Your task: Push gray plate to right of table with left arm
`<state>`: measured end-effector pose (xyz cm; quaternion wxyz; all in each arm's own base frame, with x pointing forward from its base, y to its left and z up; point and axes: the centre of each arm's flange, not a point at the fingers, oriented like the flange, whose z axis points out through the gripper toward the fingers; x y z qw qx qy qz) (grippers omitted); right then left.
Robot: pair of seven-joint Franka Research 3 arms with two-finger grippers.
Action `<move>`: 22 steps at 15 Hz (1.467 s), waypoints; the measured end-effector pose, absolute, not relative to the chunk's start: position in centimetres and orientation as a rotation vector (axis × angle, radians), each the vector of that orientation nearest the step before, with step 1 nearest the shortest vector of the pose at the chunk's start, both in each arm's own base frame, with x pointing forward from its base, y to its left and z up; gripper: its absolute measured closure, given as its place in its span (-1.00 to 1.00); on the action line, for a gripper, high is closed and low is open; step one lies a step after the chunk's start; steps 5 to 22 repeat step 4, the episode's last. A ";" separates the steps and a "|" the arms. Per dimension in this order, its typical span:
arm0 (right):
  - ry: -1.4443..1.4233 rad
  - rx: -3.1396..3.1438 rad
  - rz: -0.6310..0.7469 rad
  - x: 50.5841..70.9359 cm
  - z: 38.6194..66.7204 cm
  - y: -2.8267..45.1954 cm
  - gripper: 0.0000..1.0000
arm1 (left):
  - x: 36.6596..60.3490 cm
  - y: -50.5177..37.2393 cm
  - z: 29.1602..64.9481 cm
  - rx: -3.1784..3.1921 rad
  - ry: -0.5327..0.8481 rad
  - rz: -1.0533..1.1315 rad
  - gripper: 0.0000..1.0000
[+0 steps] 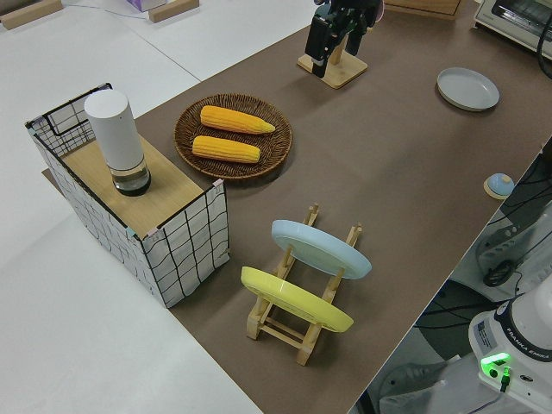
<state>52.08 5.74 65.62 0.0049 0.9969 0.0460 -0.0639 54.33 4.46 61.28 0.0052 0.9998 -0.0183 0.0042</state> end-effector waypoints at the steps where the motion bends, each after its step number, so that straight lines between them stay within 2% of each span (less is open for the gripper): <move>1: 0.144 3.122 -0.200 52.1 65.6 5.7 -0.97 | 54.3 4.4 61.2 3.130 -0.059 0.007 -0.99; 22: 0.144 3.122 -0.200 52.1 65.6 5.7 -0.97 | 54.3 4.3 61.1 3.130 -0.061 -0.003 -0.99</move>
